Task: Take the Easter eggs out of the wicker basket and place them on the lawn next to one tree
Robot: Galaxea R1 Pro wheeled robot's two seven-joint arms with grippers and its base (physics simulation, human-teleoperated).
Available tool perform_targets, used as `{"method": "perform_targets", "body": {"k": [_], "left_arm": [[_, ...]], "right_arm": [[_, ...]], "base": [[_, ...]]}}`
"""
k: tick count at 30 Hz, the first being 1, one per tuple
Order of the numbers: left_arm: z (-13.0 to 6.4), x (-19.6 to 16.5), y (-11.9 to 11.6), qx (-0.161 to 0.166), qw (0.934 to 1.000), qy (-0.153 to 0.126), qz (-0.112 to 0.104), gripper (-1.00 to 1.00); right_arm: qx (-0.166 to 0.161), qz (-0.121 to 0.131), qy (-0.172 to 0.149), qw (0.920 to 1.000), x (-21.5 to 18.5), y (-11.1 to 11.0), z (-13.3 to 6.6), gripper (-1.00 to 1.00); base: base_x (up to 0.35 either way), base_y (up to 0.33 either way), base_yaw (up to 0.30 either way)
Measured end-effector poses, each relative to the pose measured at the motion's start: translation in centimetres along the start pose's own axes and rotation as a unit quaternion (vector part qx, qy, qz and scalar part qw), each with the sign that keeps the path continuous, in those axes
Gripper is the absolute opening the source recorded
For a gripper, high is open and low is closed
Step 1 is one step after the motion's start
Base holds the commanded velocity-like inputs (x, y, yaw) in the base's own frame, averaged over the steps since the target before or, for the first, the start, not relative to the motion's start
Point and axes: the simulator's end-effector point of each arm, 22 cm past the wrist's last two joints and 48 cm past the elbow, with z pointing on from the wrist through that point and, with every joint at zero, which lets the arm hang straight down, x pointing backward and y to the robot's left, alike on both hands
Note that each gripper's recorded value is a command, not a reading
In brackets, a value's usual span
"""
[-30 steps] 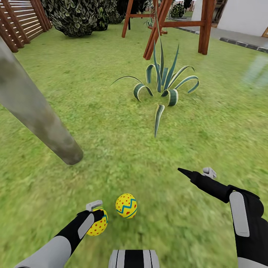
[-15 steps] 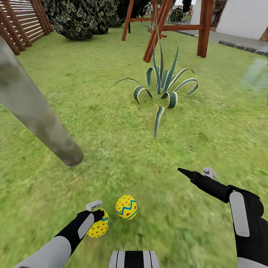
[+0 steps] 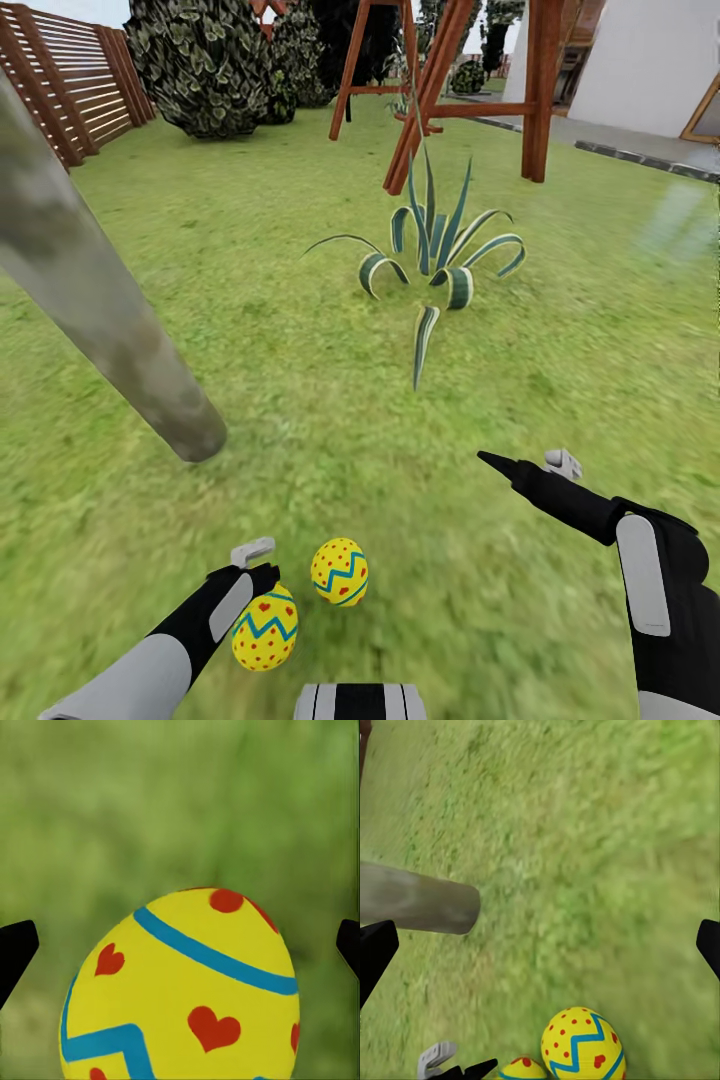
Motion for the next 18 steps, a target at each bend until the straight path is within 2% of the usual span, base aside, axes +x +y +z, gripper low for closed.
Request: {"method": "perform_targets", "body": {"k": [11,18], "left_arm": [[-0.2,-0.2,-0.1,0.001,1.0000,-0.002,-0.001,1.00],[-1.3,-2.8,-1.4,0.015,0.9994,-0.030,-0.004,1.00]], "right_arm": [[-0.001,-0.001,-0.001,1.0000,-0.1,0.2,-0.1,1.00],[-0.004,-0.004,-0.006,1.0000,-0.5,0.7,-0.5,1.00]], "base": [[0.000,0.000,0.000],[0.000,0.000,0.000]]}}
